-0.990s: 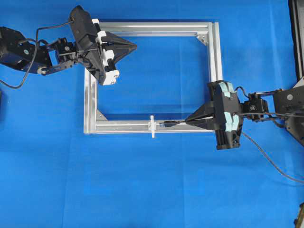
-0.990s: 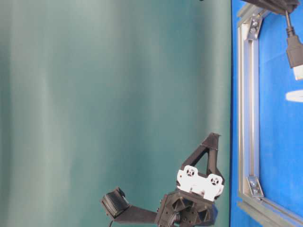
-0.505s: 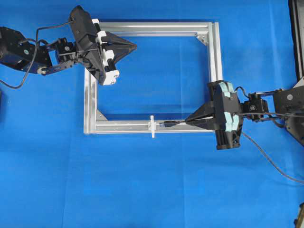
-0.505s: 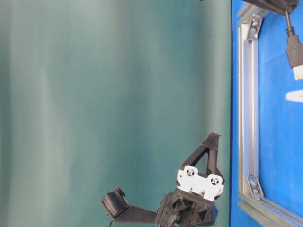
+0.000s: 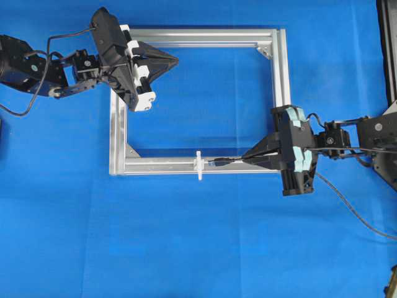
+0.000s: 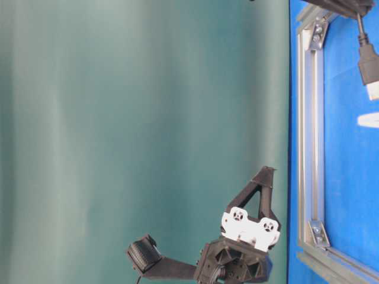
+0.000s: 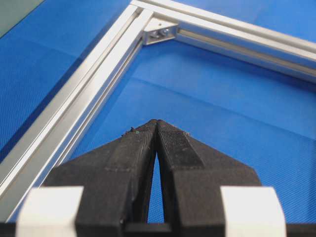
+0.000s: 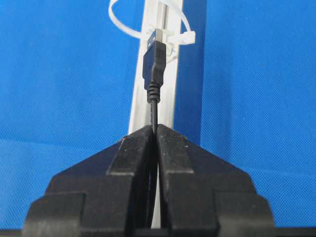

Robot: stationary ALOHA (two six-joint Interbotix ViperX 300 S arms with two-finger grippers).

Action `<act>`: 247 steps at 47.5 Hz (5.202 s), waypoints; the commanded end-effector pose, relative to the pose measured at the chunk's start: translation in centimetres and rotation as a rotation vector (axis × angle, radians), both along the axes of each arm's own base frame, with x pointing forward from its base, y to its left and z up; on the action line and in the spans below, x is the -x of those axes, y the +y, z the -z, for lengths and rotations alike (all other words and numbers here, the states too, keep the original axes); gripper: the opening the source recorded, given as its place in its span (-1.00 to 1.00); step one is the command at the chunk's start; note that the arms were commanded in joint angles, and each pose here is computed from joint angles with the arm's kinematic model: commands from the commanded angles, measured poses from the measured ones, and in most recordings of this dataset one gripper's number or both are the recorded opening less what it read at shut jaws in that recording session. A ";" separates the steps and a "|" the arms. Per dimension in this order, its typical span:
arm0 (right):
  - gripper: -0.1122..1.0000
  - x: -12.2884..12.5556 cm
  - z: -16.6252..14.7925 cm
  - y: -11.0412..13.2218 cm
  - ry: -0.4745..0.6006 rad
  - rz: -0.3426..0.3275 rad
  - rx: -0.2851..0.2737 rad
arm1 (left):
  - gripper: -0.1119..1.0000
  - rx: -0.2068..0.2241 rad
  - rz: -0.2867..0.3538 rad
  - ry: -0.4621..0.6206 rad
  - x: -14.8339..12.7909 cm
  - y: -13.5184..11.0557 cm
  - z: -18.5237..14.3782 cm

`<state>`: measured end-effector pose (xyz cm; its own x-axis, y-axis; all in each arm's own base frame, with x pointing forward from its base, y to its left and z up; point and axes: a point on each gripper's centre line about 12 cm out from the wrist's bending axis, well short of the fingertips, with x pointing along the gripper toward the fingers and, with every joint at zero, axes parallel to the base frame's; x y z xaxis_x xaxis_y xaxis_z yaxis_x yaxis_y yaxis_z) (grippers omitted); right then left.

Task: Insert the wire through the string loop located in the center.
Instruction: 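Push the USB plug leftward through the white zip-tie loop, then move the left gripper open toward the plug emerging from the loop, then close the left gripper on the USB plug beyond the loop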

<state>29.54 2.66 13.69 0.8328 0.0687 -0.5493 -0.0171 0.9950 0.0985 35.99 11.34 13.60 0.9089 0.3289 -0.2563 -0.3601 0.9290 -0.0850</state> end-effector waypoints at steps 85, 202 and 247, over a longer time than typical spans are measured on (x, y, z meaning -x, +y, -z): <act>-0.84 -8.0 -0.6 1.0 -0.061 -0.004 -0.008 | -0.80 0.002 -0.002 -0.048 -0.3 0.1 -1.5; -0.84 -8.1 -0.3 1.0 -0.053 -0.006 -0.006 | 0.85 0.032 0.432 0.004 -2.0 -16.3 -1.3; -0.84 -8.1 -0.3 1.1 -0.050 -0.007 -0.007 | 0.84 0.040 0.413 0.100 -2.4 -15.8 2.7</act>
<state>37.30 3.67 13.11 0.8438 0.0760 -0.5312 -0.0267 0.9946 0.0999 38.11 -4.36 9.96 0.9204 -0.0668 -0.3853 0.0275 0.9939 -0.1068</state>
